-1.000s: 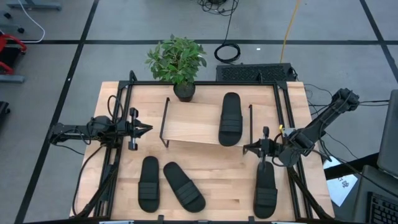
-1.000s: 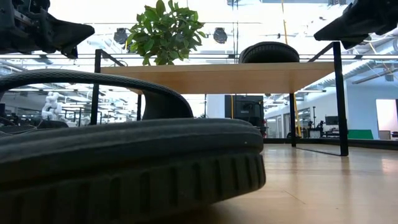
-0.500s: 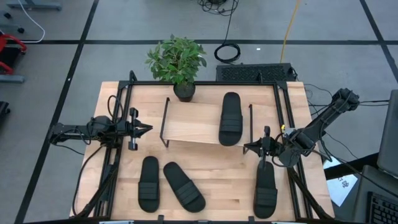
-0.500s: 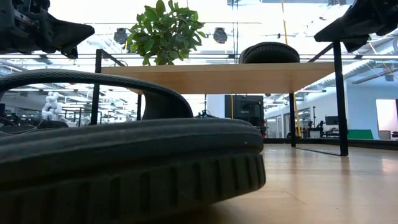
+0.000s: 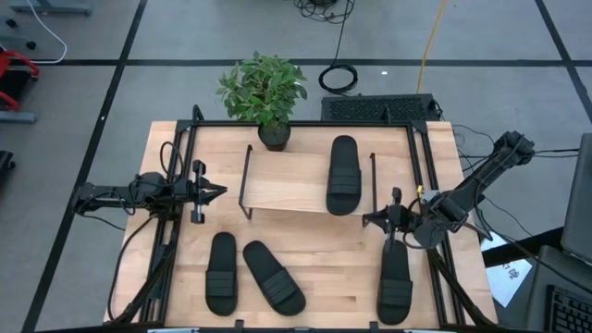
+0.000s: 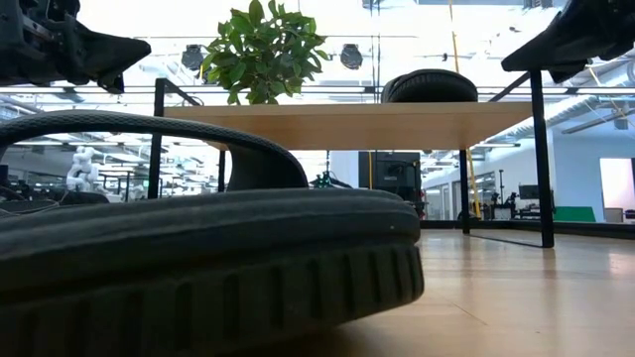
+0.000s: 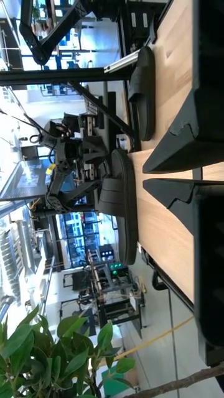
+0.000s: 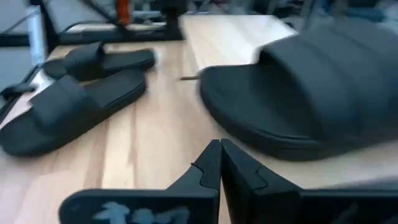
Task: Pick and place slides into the shelf
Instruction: Adjust the shelf
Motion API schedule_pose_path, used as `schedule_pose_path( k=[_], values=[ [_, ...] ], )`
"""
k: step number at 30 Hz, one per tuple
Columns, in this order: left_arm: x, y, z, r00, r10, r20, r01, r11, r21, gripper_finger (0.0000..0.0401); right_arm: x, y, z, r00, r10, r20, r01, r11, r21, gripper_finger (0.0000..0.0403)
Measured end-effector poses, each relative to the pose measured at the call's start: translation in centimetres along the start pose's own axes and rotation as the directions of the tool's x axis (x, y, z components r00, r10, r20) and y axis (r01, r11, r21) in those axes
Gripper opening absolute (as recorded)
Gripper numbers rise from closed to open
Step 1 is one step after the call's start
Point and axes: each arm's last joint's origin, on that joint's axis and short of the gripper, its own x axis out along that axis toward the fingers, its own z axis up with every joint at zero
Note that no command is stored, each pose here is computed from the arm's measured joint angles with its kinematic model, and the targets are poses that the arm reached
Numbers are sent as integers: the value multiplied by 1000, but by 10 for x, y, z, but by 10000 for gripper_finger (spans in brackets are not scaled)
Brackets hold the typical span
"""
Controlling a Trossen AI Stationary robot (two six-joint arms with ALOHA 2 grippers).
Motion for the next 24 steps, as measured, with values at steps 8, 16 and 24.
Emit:
schedule_pose_path(
  k=[8,16,24],
  values=[
    [0,0,0,1000,0,0,0,1000,3,33,-2,9,14,983,166,74,-166,986,-2,0],
    [0,0,0,1000,0,0,0,1000,4,33,0,7,3,983,178,-38,-176,983,50,0],
    [0,0,0,1000,0,1,0,1000,5,33,0,-1,-7,996,29,-83,-22,996,89,0]
  ],
)
